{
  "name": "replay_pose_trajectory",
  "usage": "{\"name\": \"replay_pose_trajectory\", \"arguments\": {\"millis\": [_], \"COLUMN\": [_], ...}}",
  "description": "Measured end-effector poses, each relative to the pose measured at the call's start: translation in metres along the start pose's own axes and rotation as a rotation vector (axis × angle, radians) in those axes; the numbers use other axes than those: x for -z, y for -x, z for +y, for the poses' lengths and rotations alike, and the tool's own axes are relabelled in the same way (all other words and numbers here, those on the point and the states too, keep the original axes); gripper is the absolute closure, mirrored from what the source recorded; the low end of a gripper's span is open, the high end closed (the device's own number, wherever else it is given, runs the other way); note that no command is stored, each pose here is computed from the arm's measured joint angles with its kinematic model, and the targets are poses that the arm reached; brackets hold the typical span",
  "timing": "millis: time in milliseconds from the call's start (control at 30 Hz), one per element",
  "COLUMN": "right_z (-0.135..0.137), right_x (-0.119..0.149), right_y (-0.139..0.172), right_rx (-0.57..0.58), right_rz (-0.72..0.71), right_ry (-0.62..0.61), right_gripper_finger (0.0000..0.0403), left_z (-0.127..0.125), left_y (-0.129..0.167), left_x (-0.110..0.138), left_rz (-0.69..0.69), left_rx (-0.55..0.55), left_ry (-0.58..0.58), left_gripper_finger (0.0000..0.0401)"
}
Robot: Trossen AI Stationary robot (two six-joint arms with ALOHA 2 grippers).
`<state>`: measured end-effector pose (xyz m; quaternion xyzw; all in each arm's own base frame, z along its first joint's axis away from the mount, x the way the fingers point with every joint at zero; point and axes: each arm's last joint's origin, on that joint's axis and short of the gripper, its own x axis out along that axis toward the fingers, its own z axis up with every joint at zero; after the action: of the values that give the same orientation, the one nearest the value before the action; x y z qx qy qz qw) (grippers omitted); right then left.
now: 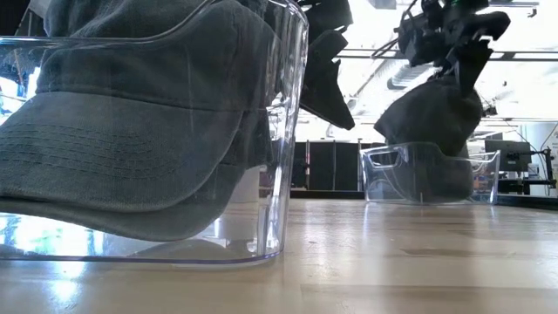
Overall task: Pick & Place hat
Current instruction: Put the dark green cap into the top transparent bin
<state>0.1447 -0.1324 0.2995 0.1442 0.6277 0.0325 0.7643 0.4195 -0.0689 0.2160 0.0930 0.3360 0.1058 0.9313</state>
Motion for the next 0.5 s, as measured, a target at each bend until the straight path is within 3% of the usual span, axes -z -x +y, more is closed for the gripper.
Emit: {"name": "replay_pose_trajectory", "arguments": {"millis": [133,333,400,500], "right_z": [0.0056,0.0084,0.0094,0.0112], "right_x": [-0.0013,0.0017,0.0023,0.0009], "right_y": [-0.0008,-0.0006,-0.0004,-0.0001], "right_rx": [-0.087,-0.121,-0.136,-0.201], "right_rz": [-0.032,-0.006,-0.006,-0.052], "right_ry": [0.011,-0.003,-0.007,-0.026], "right_gripper_finger": [0.0256,0.0378,0.0384,0.0359], "left_z": [-0.0022,-0.003,-0.003,-0.0029], "left_y": [-0.005,-0.0075,-0.0075,-0.0074], "left_x": [0.0025,0.0051,0.0054,0.0048], "left_rz": [0.003,0.017,0.019,0.013], "left_rx": [0.0,0.003,0.003,-0.008], "left_ry": [-0.002,-0.026,-0.027,-0.025], "left_gripper_finger": [0.0287,0.0287,0.0287,0.0287]}}
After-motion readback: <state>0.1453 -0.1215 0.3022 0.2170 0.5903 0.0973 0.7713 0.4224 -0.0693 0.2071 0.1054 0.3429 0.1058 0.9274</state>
